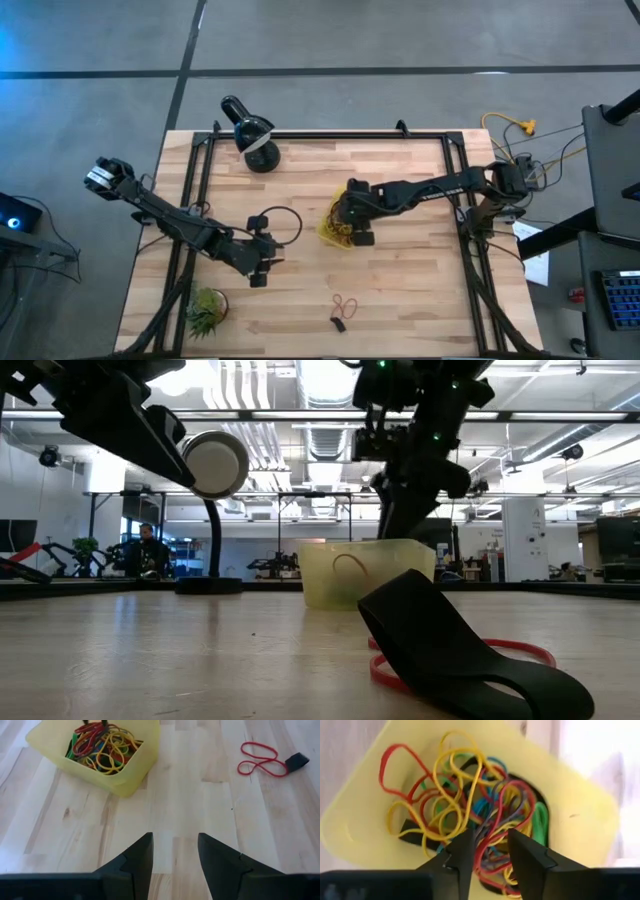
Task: Pick and place rubber bands into bin
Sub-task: Put the red rubber band into the yellow bin, then put the black rubber band into the yellow bin
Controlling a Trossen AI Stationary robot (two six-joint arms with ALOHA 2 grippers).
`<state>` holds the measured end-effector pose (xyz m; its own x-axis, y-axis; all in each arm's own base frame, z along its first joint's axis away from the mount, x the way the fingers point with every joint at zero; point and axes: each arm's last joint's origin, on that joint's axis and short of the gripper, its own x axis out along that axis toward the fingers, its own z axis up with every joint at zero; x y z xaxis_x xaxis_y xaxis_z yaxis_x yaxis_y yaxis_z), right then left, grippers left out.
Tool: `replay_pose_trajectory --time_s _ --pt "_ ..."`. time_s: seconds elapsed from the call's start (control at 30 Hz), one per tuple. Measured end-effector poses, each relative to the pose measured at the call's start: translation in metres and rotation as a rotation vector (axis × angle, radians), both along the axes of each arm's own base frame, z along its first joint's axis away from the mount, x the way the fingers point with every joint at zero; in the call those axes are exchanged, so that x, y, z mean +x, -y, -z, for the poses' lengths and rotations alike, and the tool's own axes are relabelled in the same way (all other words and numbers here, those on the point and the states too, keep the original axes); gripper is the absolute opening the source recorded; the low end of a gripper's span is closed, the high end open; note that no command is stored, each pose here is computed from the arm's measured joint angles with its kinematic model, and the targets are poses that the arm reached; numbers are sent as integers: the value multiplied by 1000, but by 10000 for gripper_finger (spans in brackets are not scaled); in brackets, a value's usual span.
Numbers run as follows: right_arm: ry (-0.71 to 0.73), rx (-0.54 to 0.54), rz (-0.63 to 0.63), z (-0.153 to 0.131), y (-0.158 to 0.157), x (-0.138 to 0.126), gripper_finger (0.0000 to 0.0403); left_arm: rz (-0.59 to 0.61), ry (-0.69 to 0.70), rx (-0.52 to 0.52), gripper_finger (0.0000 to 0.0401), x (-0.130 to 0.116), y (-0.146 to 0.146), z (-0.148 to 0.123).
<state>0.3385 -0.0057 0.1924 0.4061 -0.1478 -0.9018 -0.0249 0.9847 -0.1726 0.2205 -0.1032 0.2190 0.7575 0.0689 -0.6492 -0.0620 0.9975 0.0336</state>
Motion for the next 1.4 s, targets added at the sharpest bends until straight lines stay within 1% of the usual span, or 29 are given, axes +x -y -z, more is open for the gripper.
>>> replay_pose_trajectory --time_s 0.2,0.27,0.33,0.4,0.53,0.67,0.77,0.9,1.03,1.23,1.4 --pt "22 -23 -23 -10 0 4 138 4 25 -7 140 2 1 -3" --pt "12 -23 -27 -12 0 3 141 25 68 -4 140 4 2 -4" --pt "11 -23 -32 -15 -2 2 141 65 139 9 140 9 4 -6" --pt "21 -23 -46 -20 -6 0 139 135 202 32 140 15 9 -6" --pt "42 -18 -111 -32 -26 -8 132 309 269 71 140 30 20 -1" --pt "75 15 -199 -43 -55 -21 125 429 288 133 140 49 31 14" --pt "93 46 -235 -46 -78 -29 121 506 289 142 140 63 41 23" --pt "84 76 -269 -40 -104 -39 117 587 265 113 140 82 52 32" --pt "100 109 -255 -29 -120 -47 112 630 250 89 140 100 62 41" --pt "70 176 -158 1 -131 -65 104 674 216 64 140 119 74 56" --pt "20 227 -34 28 -133 -83 98 678 218 52 140 128 79 58"
